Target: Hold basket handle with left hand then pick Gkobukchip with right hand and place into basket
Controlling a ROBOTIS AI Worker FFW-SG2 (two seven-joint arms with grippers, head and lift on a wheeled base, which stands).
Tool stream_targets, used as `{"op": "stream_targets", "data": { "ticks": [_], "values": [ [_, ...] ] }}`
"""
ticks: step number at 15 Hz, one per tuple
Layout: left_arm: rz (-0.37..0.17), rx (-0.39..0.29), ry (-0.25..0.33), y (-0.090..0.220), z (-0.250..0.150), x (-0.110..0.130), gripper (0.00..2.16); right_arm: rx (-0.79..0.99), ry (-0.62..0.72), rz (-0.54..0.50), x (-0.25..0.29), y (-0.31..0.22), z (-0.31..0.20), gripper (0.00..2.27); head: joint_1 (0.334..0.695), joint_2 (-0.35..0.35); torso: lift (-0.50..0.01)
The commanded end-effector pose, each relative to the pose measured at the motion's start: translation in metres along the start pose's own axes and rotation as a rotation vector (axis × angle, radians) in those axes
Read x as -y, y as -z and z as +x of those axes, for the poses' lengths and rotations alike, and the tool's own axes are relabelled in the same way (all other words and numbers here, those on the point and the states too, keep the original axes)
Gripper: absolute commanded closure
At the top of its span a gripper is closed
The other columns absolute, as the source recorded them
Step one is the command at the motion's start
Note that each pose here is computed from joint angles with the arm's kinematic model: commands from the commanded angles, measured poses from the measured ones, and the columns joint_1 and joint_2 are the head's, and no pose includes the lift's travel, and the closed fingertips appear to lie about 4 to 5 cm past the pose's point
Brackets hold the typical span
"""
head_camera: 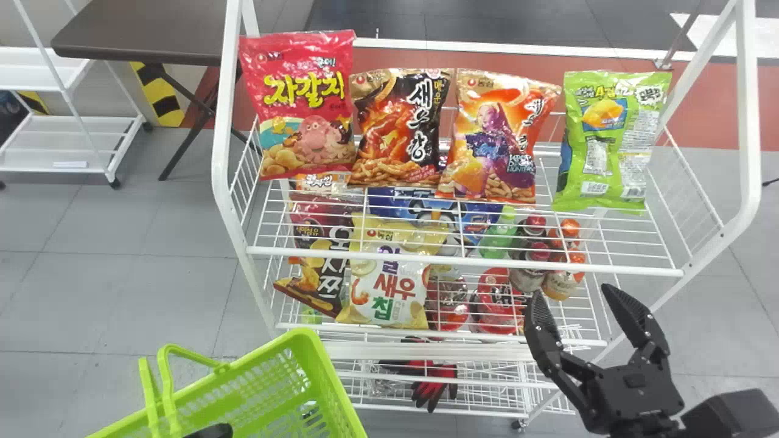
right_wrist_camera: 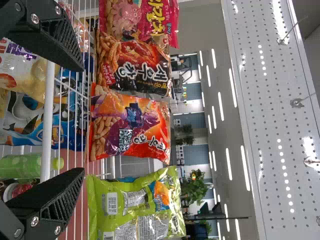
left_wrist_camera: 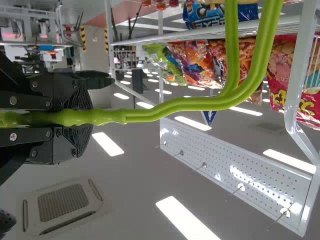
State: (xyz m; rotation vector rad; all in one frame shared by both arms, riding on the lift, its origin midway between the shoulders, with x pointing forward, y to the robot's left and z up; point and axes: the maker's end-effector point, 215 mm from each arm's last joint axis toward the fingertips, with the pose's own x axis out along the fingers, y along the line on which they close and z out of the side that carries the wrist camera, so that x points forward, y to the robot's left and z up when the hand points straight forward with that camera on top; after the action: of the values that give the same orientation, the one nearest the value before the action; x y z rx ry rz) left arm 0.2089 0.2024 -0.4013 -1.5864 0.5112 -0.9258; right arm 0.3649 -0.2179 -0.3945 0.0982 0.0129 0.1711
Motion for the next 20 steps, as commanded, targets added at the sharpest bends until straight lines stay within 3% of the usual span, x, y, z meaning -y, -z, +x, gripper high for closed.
{"op": "stream_targets", "data": {
  "ticks": [1,4,9,20],
  "values": [
    [0.0,0.002,-0.002,0.0,0.0,-0.001,2.15,0.003,0.004,-0.001,0.002,-0.001,0.002,0.1,0.695,-0.033,0.0],
    [0.0,0.001,-0.004,0.0,-0.001,-0.001,2.15,0.004,0.029,-0.024,0.024,-0.013,0.022,0.1,0.695,-0.04,0.0],
    [0.001,-0.002,-0.003,-0.001,-0.001,0.0,2.15,-0.136,0.058,-0.013,0.069,-0.004,0.076,0.1,0.695,-0.095,0.0],
    [0.015,-0.015,0.0,-0.005,0.002,0.004,2.15,-0.3,0.128,0.101,0.184,-0.018,0.171,0.09,0.695,-0.228,0.0]
  ]
}}
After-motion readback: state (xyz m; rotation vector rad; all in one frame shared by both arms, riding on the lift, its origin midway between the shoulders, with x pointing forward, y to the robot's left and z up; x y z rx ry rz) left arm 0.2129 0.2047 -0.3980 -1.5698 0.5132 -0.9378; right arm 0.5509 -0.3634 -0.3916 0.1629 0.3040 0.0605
